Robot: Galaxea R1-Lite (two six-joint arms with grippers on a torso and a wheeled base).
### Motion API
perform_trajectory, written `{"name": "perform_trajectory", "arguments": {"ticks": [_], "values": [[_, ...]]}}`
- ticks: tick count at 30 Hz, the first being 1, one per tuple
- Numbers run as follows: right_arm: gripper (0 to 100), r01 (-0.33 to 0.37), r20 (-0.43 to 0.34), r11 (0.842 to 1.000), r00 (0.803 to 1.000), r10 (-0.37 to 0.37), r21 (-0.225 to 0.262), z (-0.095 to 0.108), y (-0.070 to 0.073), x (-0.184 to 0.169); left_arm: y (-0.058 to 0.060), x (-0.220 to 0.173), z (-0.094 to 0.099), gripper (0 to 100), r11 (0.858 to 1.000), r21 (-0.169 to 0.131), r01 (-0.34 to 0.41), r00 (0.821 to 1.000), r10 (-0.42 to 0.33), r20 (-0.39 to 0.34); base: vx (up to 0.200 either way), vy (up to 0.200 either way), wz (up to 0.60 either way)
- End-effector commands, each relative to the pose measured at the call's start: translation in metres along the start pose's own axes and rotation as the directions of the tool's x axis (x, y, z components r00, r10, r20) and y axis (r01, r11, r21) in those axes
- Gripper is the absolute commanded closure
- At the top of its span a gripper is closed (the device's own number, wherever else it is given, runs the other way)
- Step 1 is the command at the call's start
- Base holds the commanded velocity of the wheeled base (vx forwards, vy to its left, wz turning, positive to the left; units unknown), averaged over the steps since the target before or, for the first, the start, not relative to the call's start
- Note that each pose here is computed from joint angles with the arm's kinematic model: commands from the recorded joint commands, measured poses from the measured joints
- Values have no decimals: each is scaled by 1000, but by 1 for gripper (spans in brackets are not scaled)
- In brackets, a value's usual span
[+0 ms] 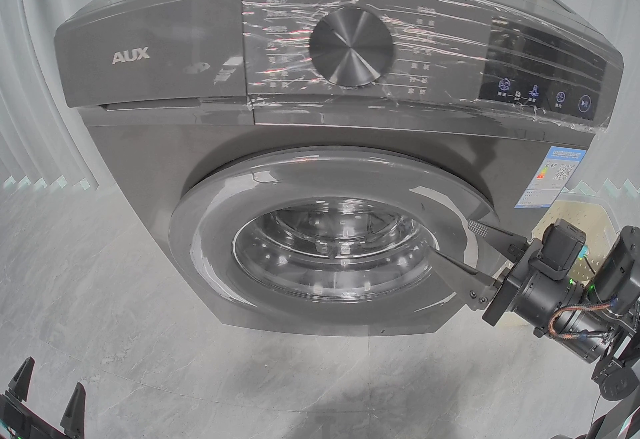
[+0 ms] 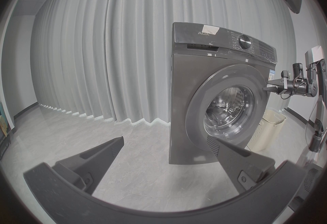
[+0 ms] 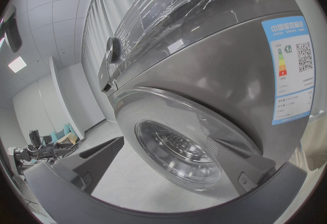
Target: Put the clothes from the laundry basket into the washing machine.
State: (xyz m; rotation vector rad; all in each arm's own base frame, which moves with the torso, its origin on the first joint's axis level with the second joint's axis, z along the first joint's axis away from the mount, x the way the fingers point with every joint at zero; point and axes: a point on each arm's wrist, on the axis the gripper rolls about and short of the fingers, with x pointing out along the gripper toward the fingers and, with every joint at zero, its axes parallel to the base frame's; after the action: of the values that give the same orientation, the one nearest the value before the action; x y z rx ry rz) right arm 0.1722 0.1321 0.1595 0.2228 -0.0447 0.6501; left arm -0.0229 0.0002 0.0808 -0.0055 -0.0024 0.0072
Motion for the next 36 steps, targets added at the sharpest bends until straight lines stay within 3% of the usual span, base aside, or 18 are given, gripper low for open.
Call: {"name": "perform_trajectory", "arguments": {"ticks": [1,8,13,23,30,36], "values": [[0,-2,-3,1000,1000,2,0,0,1,-1,0,0,-5,0,1000,-1,0,1000,0,-1,0,0,0],[0,-26,-38,1000,999,26,2,-7,4,-10,0,0,-5,0,1000,-1,0,1000,0,-1,0,0,0],[0,-132,-104,991,986,133,13,-16,15,-39,0,0,-5,0,1000,-1,0,1000,0,-1,0,0,0],[0,-161,-114,987,981,159,-11,-12,15,-74,0,0,-5,0,1000,1,0,1000,0,-1,0,0,0],[0,28,-125,995,991,-40,-91,-1,-9,-110,0,0,-5,0,1000,-1,1,1000,-1,-2,0,0,0],[0,67,-96,992,992,-78,-104,1,-9,-153,0,0,-5,0,1000,1,1,1000,-1,-2,0,0,0]]}}
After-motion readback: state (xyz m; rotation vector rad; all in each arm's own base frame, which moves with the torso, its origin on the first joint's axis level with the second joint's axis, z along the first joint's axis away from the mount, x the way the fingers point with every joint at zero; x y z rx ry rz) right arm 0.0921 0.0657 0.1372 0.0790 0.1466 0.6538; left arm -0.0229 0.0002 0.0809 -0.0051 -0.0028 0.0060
